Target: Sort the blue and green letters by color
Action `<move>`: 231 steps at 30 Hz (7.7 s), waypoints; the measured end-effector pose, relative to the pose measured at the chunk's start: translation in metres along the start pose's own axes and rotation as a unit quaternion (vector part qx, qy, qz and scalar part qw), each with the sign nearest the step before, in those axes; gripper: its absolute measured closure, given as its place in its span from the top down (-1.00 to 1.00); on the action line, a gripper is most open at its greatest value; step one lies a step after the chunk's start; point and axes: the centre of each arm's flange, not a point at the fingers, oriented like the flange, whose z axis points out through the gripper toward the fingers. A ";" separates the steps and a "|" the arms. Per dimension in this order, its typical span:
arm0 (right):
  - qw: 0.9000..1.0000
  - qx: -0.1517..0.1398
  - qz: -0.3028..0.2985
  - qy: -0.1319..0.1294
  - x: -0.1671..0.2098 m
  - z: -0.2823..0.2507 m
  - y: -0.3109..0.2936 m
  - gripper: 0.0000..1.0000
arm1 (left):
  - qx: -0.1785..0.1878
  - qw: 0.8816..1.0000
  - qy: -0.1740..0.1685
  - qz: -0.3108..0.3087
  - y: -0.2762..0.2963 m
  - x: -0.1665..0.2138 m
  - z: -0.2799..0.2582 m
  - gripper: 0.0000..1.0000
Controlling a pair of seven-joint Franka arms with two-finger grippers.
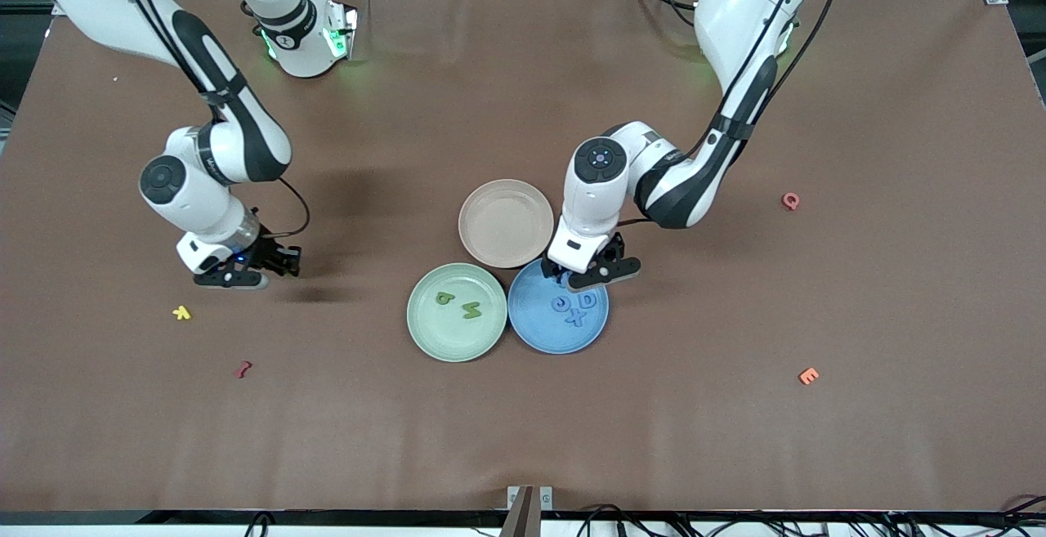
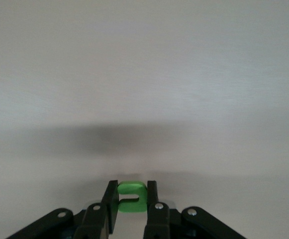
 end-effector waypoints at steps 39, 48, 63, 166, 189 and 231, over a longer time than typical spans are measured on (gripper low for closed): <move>0.976 -0.012 0.217 -0.009 0.008 -0.023 -0.300 -0.46 | 0.018 0.990 -0.063 0.128 -0.280 0.196 -0.122 1.00; 0.972 -0.014 0.235 -0.006 0.008 -0.009 -0.320 -0.46 | 0.020 0.988 -0.080 0.133 -0.292 0.193 -0.150 1.00; 0.969 -0.019 0.244 0.004 0.009 0.005 -0.337 0.00 | 0.014 0.975 -0.104 0.196 -0.339 0.189 -0.222 1.00; 0.996 -0.061 -0.068 -0.019 -0.081 -0.046 0.199 0.88 | -0.007 0.981 -0.069 0.179 -0.373 0.211 -0.329 1.00; 0.997 -0.044 -0.063 -0.003 -0.086 0.005 0.202 0.44 | -0.009 0.978 -0.057 0.201 -0.352 0.193 -0.350 1.00; 0.997 -0.037 -0.064 0.001 -0.088 0.022 0.199 -0.22 | -0.007 0.976 -0.054 0.209 -0.345 0.177 -0.354 1.00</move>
